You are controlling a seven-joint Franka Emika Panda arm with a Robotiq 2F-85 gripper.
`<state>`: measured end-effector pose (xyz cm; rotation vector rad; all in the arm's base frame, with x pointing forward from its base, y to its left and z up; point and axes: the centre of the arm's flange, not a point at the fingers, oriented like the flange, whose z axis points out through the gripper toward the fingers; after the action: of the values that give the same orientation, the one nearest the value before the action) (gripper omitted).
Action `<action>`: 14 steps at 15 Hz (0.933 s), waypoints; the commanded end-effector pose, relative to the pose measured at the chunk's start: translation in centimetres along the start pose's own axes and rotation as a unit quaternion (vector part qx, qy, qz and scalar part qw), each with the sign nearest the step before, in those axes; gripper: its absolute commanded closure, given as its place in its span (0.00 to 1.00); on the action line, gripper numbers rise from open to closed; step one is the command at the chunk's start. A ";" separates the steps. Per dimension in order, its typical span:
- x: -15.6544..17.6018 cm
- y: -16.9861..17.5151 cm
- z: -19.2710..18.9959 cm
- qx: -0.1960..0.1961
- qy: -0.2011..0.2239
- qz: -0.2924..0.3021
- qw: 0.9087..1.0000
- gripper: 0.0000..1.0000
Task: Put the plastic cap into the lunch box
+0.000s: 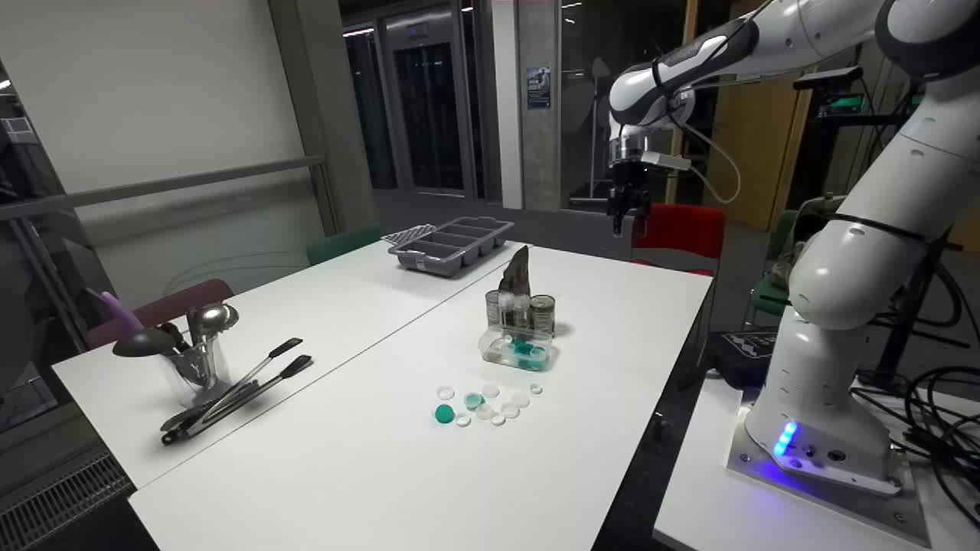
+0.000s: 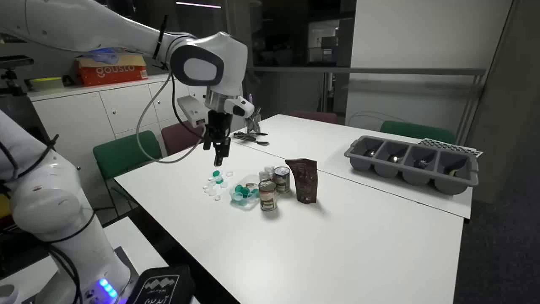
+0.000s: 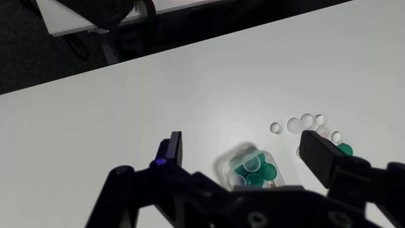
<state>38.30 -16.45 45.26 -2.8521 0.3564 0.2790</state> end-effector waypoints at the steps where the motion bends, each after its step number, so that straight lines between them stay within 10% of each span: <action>1: 0.0 0.0 0.0 0.000 0.000 0.000 1.000 0.00; 10: 8.9 -7.2 0.1 0.046 0.003 0.024 0.999 0.00; 14: 13.9 -13.0 0.7 0.004 0.032 0.057 0.998 0.00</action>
<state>49.64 -9.12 43.95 -2.7931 0.4492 0.2265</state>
